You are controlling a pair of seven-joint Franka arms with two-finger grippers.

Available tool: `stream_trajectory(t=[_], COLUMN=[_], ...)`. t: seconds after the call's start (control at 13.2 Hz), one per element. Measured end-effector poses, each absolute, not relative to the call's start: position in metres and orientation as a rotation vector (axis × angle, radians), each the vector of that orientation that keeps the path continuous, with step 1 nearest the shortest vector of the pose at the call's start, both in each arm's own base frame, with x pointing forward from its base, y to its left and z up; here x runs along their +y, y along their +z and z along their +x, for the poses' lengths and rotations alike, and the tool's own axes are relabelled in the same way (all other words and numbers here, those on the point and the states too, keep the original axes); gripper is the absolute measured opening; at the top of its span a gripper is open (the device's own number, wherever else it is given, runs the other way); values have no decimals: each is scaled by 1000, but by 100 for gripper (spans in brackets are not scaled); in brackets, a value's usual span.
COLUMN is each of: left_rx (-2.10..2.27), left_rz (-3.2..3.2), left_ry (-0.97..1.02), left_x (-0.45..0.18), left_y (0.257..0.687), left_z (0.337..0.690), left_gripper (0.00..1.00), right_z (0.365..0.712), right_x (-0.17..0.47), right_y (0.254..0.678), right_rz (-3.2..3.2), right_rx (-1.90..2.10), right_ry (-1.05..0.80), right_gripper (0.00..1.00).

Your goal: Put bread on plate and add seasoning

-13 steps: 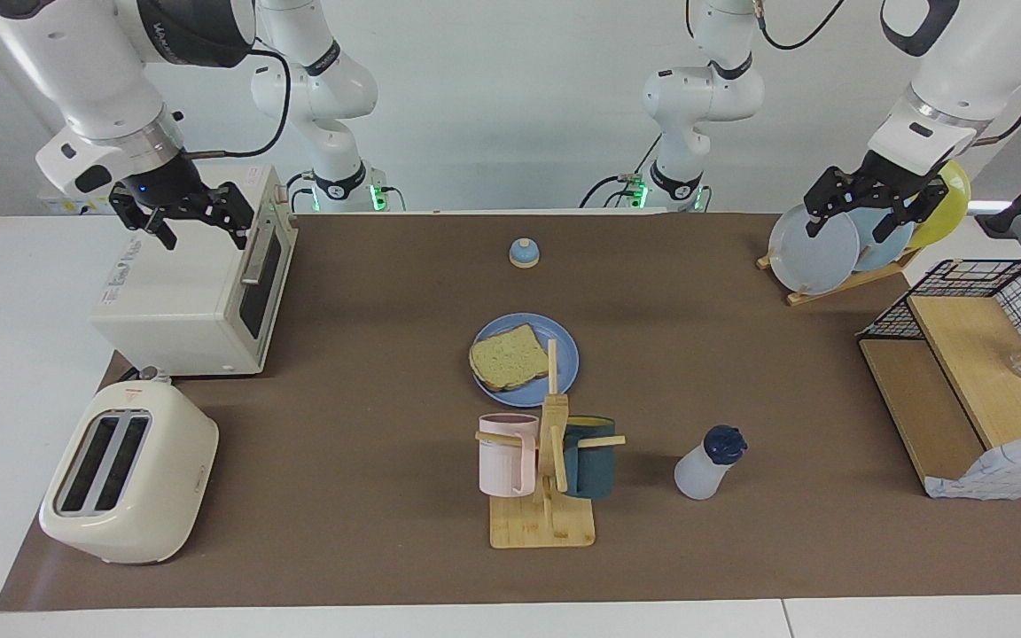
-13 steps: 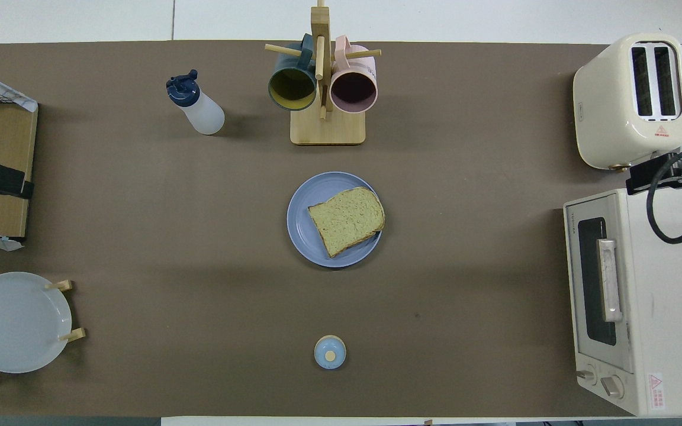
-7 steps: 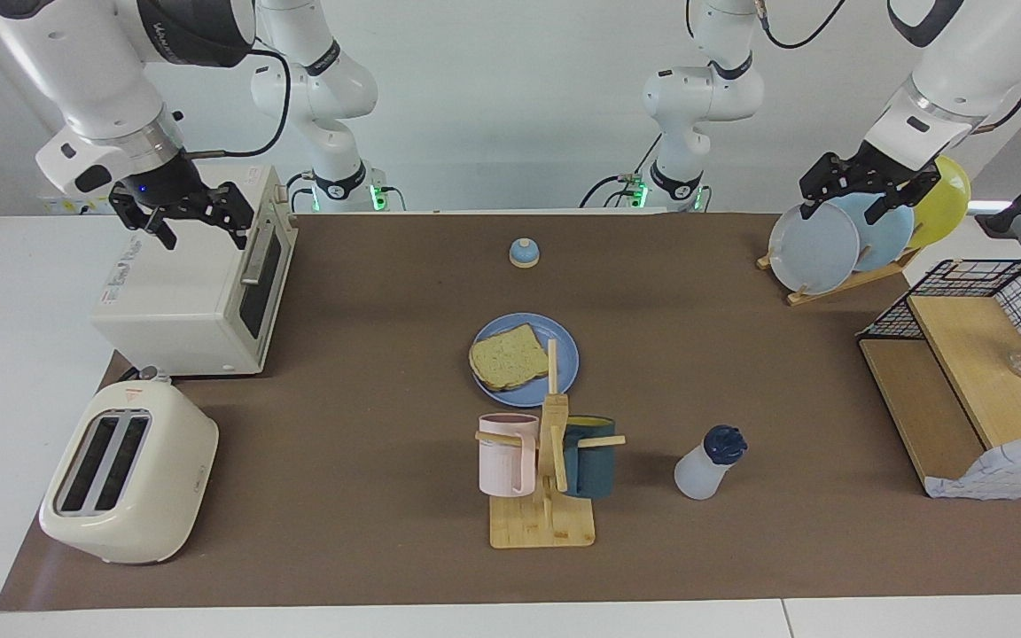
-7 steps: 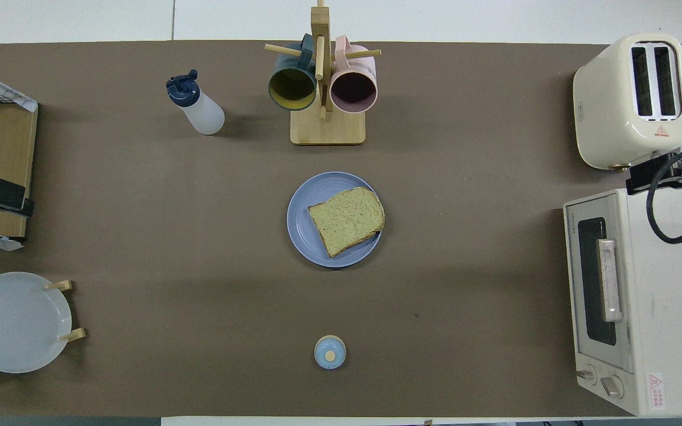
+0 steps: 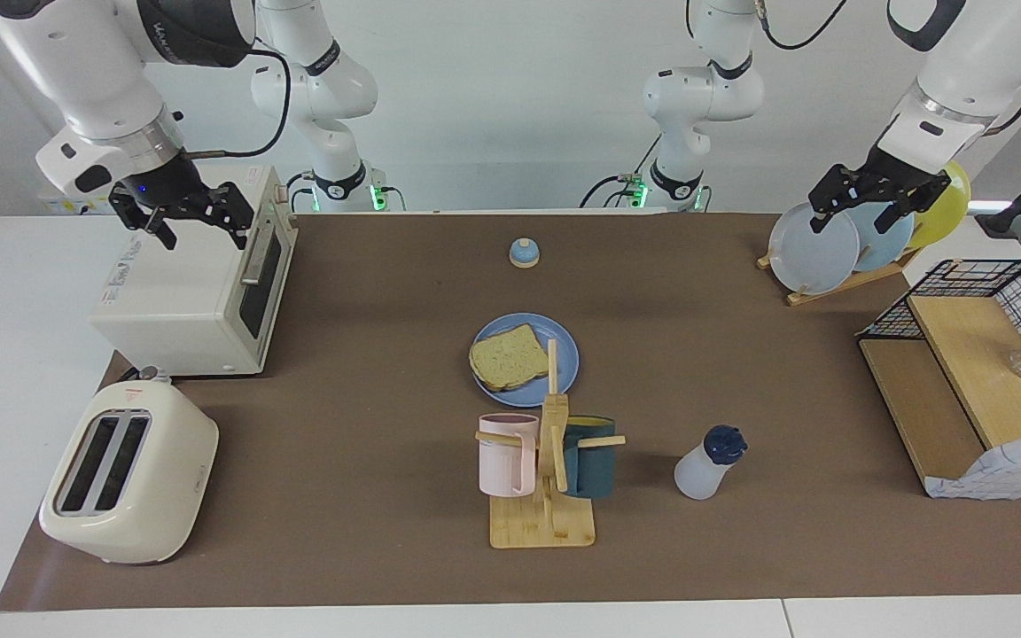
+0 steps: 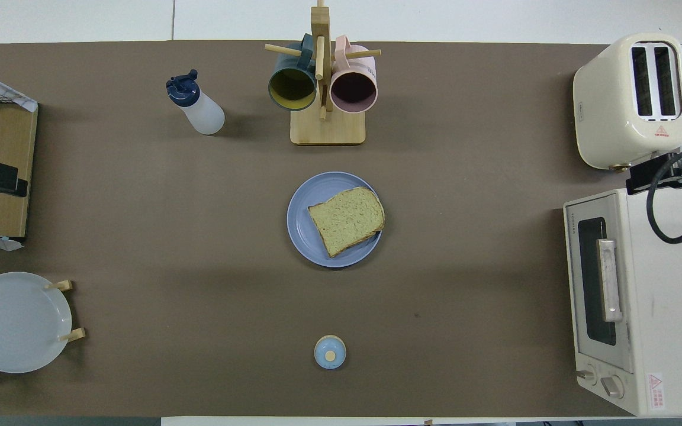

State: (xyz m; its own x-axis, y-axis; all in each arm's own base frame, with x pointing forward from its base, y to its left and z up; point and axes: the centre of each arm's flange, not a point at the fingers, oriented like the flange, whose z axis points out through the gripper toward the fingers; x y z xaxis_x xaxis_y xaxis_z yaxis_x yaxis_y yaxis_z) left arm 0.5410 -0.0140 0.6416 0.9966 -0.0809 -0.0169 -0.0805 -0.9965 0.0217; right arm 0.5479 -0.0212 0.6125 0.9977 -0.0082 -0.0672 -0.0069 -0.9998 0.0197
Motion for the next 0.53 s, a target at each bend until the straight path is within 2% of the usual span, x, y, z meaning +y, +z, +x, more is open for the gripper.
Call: stream_trajectory(t=[0.53], left_rx=[-128], left_rz=[3149], left_ry=[-25], left_x=[-10], left_y=[641], left_z=[542], left_gripper=[100], right_z=[548], right_x=[-21], right_y=[613], right_rz=[3120], right_rx=[-12], right_ry=[-105], right_gripper=[100])
